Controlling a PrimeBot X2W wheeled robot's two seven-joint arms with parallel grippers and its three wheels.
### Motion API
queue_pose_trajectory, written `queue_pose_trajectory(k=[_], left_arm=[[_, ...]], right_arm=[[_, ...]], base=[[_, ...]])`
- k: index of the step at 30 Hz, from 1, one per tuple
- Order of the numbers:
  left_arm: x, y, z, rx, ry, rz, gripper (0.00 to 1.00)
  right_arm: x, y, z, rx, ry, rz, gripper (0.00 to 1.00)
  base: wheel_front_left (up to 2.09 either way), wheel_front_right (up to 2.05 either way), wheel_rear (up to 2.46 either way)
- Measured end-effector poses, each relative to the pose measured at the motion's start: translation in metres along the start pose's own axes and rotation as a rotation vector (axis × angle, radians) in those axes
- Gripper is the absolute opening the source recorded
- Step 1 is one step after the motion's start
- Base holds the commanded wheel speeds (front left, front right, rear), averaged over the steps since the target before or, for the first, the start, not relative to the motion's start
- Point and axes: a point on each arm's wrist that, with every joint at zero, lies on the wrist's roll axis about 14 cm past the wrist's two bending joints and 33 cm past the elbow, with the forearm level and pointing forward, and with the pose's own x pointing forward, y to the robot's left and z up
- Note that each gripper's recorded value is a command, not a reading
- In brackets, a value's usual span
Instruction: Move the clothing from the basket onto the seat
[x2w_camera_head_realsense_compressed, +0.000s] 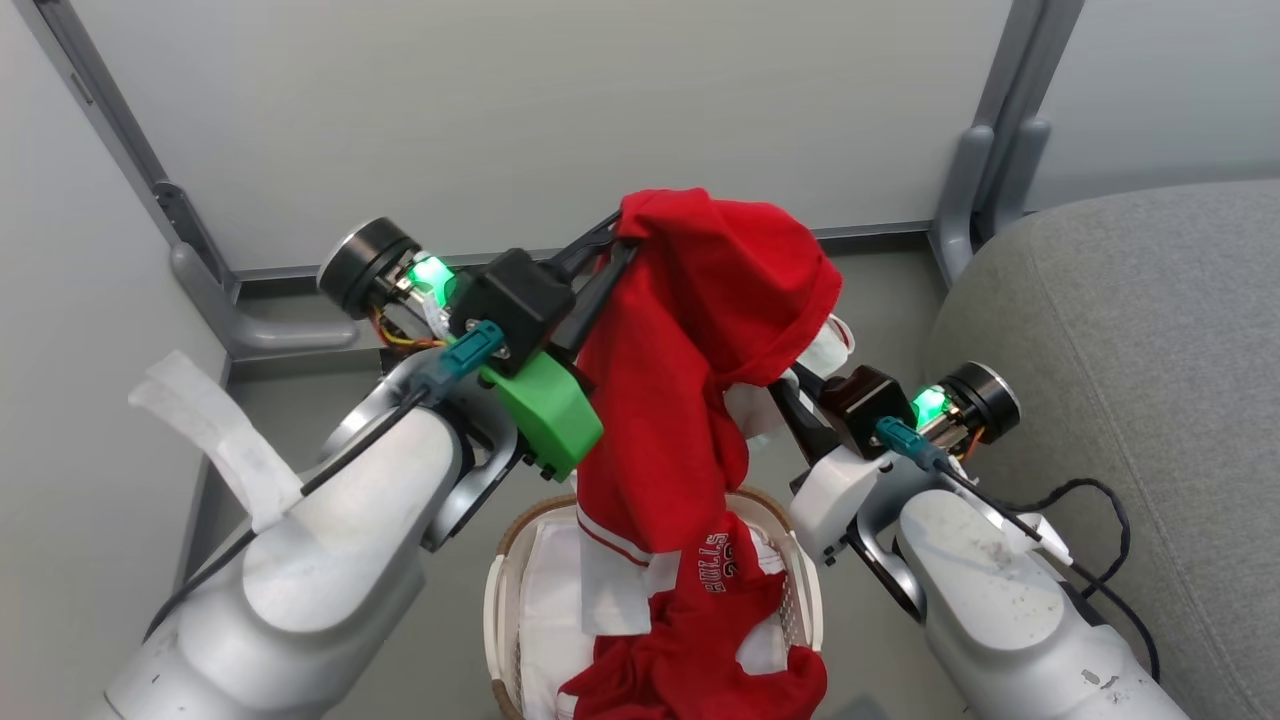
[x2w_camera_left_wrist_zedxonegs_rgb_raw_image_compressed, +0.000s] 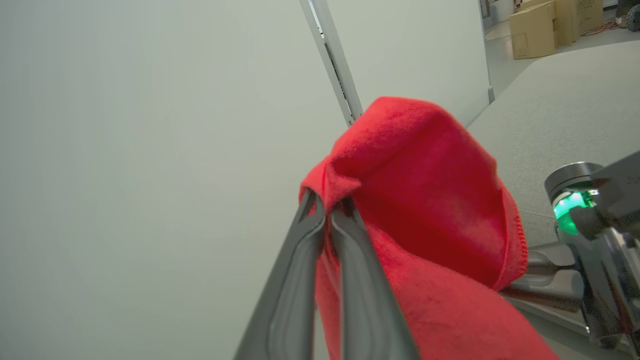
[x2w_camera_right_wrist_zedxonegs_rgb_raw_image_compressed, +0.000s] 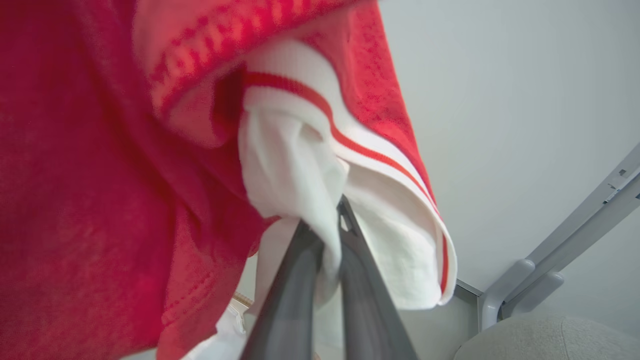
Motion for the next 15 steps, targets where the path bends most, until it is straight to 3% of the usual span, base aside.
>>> queue_pose_trajectory(k=[3,5,6,7,15], left_arm=[[-0.006,0.008,-0.014,-0.040,0.015,0.042,0.00],[-0.010,0.011,-0.020,-0.066,0.010,0.072,0.39],[-0.012,0.013,-0.024,-0.078,0.008,0.087,0.82],[-0.014,0.013,-0.029,-0.098,0.008,0.101,1.00],[-0.033,-0.006,-0.066,-0.275,0.023,0.183,1.00]], right_arm=[[-0.003,-0.007,0.001,0.013,-0.006,-0.025,0.00],[-0.008,-0.014,0.001,0.025,-0.011,-0.052,0.00],[-0.009,-0.017,0.002,0.029,-0.014,-0.063,0.00],[-0.010,-0.021,0.003,0.031,-0.020,-0.077,0.00],[-0.018,-0.048,0.019,0.018,-0.072,-0.158,0.00]], base=[[0.00,0.00,0.00],[0.00,0.00,0.00],[0.00,0.00,0.00],[0.00,0.00,0.00],[0.00,0.00,0.00]])
